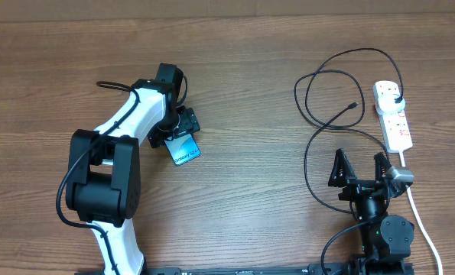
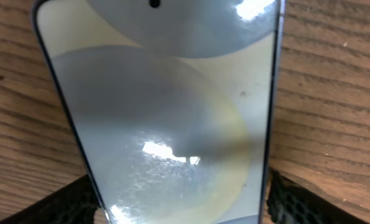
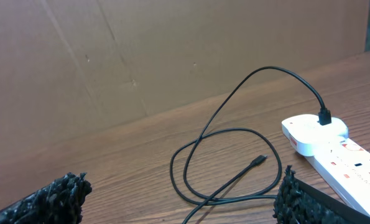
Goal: Plug charger to phone and switch on socket
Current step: 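Close the left gripper on the phone's edge and lift it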
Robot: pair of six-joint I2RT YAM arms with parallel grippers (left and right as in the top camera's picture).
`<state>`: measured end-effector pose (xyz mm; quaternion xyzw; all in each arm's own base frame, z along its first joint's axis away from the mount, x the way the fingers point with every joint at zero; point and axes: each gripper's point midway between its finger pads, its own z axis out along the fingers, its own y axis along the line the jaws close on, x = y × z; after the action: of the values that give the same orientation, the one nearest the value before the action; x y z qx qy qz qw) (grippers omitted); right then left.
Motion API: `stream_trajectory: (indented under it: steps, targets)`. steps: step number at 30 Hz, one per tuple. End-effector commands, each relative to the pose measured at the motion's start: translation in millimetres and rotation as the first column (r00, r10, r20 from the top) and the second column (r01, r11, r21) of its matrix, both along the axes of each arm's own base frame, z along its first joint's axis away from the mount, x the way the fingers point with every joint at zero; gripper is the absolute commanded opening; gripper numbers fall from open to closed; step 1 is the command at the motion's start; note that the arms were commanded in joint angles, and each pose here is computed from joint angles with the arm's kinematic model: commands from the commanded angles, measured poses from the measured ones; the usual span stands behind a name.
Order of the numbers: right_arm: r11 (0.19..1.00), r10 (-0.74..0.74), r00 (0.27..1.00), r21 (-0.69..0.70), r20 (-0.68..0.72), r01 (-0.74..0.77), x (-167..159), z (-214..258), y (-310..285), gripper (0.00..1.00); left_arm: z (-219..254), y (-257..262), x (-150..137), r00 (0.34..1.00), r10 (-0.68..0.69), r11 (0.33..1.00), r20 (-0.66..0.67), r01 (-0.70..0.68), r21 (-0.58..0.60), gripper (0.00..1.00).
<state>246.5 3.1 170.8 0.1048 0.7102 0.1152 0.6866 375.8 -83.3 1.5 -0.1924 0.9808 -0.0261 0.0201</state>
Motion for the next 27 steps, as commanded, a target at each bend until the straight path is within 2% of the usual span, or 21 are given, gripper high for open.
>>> stream_trajectory:
  steps: [1, 6, 19, 25, 27]
  targets:
    - [1.0, 0.019, 1.0, -0.007, 0.005, -0.019, 0.0, -1.6, 3.8, 1.0, -12.2, 0.7, -9.5, 0.999, -0.023, 1.0, -0.049, 0.023, 0.017, 0.94]
    - [1.0, 0.019, 1.0, -0.007, 0.005, -0.019, 0.0, -1.6, 3.8, 1.0, -13.5, 1.9, -14.0, 0.997, -0.038, 0.999, -0.065, 0.039, 0.022, 1.0]
    - [1.0, 0.019, 1.0, -0.007, 0.005, -0.019, 0.0, -1.6, 3.8, 1.0, -18.9, 2.6, -19.6, 0.995, -0.041, 0.999, -0.094, 0.044, 0.023, 1.0]
    - [1.0, 0.019, 1.0, -0.007, 0.005, -0.019, 0.0, -1.6, 3.8, 1.0, -48.9, -1.9, -34.0, 0.982, 0.003, 1.0, -0.191, -0.002, 0.002, 1.0]
    - [1.0, 0.019, 1.0, -0.007, 0.005, -0.019, 0.0, -1.6, 3.8, 1.0, -56.4, -1.2, -37.6, 0.976, 0.042, 0.999, -0.214, -0.04, 0.013, 0.97]
